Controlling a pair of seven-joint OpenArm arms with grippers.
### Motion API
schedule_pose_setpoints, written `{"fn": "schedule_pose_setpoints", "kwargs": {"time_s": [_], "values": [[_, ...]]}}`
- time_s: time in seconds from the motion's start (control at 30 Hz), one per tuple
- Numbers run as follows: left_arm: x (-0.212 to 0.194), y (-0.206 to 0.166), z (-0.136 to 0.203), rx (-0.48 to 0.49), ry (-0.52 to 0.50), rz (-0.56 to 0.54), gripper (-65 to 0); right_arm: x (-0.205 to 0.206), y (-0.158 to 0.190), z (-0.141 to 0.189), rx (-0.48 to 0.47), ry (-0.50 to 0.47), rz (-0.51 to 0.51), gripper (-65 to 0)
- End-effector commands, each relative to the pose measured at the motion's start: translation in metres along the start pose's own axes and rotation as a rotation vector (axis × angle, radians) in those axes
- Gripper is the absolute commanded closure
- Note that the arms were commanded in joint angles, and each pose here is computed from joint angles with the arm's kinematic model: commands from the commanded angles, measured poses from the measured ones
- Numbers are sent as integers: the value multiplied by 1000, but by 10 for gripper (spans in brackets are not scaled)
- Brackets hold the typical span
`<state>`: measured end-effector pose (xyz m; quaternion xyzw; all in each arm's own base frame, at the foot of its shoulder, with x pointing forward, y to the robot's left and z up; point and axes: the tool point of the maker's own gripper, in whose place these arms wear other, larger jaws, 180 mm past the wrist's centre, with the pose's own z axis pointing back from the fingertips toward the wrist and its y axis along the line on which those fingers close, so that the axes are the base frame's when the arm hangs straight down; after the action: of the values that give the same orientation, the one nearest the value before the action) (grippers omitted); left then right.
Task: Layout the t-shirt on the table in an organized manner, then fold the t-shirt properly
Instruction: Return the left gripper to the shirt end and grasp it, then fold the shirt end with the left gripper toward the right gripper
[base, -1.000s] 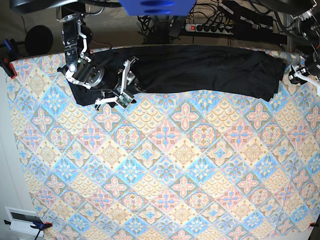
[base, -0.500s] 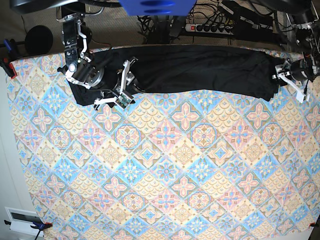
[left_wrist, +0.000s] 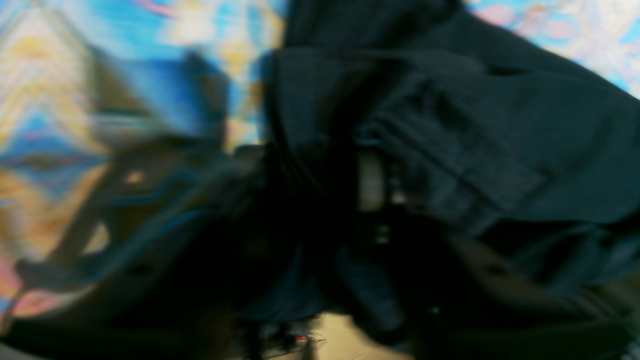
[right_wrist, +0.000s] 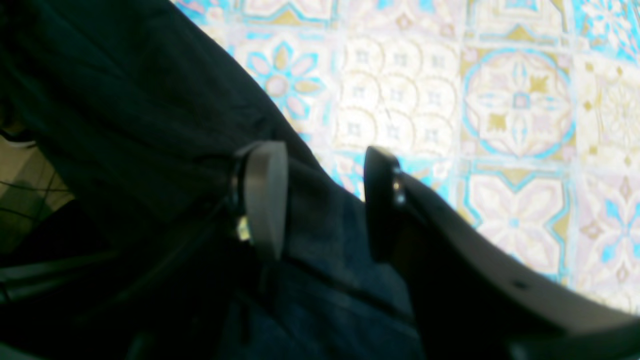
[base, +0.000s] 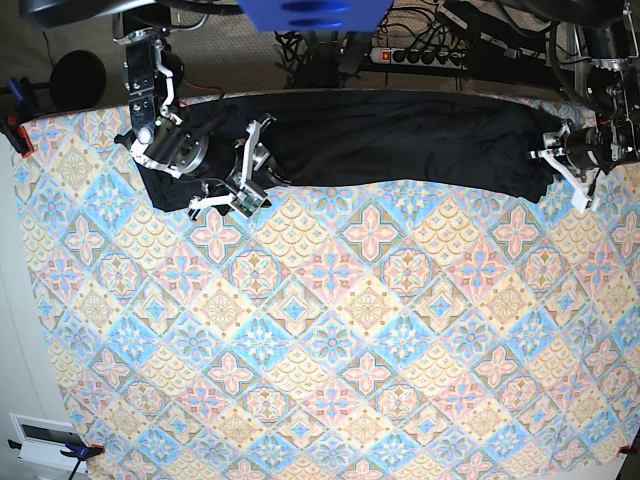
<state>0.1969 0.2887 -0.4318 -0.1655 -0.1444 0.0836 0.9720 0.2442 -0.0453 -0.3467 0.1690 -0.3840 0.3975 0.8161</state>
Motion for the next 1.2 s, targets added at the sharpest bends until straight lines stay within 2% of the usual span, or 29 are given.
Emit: {"fn": "schedule_pose_setpoints", "kwargs": {"time_s": [0.0,0.07,0.13,0.3,0.43,0.57,0.73,0.83,0.9,1.17], "values": [[-3,-7,0,-30,13,-1,-102,13,-3,3,-6,-47,13,-238],[4,-5,3,-29,-9,4,-33,21,-10,3,-20,-62,28,-238],[17,2,11,-16,-55,25,0,28,-15,4,-29,-74,40,-238],[54,36,52,40,-234,123,-2,30,-16,4,-32,-78,44,-238],[81,73,91,172,-356,160,-2,30,-16,4,-32,-78,44,-238],[96,103,127,285,-437,191,-2,30,-16,4,-32,-78,44,-237],[109,110,152,332,-467,154,-2,29,-16,4,-33,-77,43,-237],[113,99,160,348,-472,99,-2,29,-16,4,-33,-77,43,-237],[108,84,158,350,-436,38,-2,29,-16,4,-33,-77,43,-237],[80,-12,111,166,-361,-170,-2,26,-29,10,-72,-75,25,-237]]}}
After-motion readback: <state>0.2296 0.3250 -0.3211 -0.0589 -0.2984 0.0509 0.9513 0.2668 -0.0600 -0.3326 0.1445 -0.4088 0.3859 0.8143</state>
